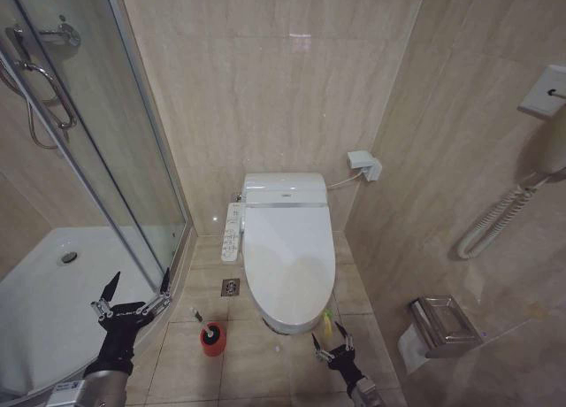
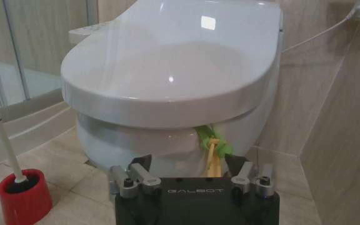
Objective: Open the toilet lid, clean the toilet bowl with a toilet brush, close the toilet lid, and flush.
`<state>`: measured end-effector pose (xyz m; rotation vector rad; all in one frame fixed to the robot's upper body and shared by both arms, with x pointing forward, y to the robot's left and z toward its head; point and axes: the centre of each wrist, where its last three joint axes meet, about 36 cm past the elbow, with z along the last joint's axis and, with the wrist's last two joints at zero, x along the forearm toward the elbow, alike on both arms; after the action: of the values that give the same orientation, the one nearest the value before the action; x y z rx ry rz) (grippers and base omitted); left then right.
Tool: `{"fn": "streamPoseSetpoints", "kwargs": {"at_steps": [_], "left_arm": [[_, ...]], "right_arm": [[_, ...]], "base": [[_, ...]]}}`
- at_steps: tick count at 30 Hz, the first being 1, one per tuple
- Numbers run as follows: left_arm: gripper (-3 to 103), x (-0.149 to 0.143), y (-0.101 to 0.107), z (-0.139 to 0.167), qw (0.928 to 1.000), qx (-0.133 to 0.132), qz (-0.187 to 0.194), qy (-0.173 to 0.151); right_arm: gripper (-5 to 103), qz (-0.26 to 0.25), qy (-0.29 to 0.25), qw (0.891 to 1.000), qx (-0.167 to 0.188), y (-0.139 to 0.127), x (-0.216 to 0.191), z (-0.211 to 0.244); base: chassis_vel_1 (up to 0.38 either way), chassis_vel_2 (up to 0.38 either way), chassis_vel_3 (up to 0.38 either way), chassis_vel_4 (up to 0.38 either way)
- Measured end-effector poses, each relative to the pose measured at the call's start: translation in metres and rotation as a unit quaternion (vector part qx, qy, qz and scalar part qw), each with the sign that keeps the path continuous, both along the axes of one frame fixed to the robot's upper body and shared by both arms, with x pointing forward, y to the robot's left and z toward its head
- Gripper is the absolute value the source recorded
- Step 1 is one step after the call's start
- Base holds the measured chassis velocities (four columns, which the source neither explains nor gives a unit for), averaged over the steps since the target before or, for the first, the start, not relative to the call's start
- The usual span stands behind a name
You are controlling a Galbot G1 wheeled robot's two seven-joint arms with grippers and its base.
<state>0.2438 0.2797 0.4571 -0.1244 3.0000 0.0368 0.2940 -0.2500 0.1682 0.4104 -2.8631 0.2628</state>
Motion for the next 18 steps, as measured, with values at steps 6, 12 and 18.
{"fn": "streamPoseSetpoints", "kwargs": {"at_steps": [6,12,18], "left_arm": [[100,0.000,0.000,0.000,1.0000,0.000,0.000,0.000],[100,0.000,0.000,0.000,1.0000,0.000,0.000,0.000],[100,0.000,0.000,0.000,1.0000,0.000,0.000,0.000]], "right_arm": [[65,0.001,0.000,1.000,-0.001,0.001,0.004,-0.001],[65,0.001,-0.002,1.000,-0.003,-0.002,0.005,-0.001],[10,-0.001,-0.006,1.000,-0.008,-0.013,0.005,0.000]], "base": [[0.000,0.000,0.000,0.000],[0.000,0.000,0.000,0.000],[0.000,0.000,0.000,0.000]]}}
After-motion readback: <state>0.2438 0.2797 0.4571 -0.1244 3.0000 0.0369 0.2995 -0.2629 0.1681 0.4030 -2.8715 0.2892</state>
